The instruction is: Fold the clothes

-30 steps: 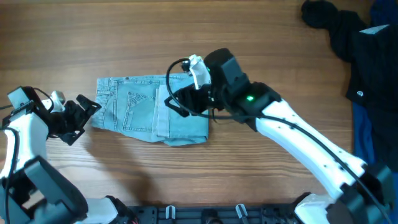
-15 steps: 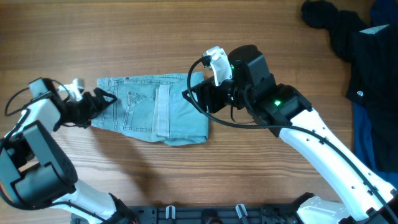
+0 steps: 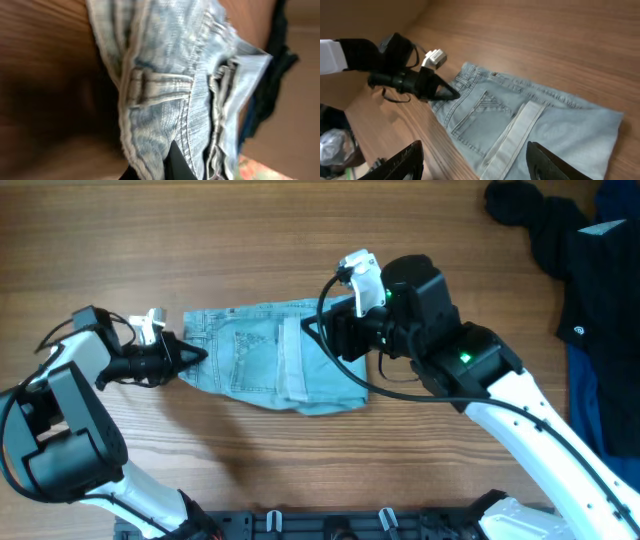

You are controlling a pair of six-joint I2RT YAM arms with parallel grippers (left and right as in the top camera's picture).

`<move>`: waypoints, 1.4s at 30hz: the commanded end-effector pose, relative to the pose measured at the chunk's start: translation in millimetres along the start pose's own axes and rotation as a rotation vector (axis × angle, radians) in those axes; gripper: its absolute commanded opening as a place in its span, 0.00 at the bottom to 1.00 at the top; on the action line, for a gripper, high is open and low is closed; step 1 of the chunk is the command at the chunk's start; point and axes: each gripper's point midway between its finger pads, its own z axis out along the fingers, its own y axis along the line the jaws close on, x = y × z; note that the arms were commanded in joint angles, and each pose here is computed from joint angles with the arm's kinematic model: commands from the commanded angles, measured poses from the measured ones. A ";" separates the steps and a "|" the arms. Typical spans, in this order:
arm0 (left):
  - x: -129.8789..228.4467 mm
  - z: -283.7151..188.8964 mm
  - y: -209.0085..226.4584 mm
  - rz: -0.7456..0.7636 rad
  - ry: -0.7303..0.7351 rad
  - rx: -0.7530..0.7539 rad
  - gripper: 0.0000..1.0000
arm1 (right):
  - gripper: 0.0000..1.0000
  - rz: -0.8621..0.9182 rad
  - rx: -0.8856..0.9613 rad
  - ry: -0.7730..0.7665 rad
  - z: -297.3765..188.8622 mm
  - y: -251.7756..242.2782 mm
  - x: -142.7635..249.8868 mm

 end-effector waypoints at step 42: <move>151.7 170.6 -194.4 0.347 0.308 -0.522 0.33 | 0.78 0.386 0.461 -0.003 -53.7 -138.1 17.8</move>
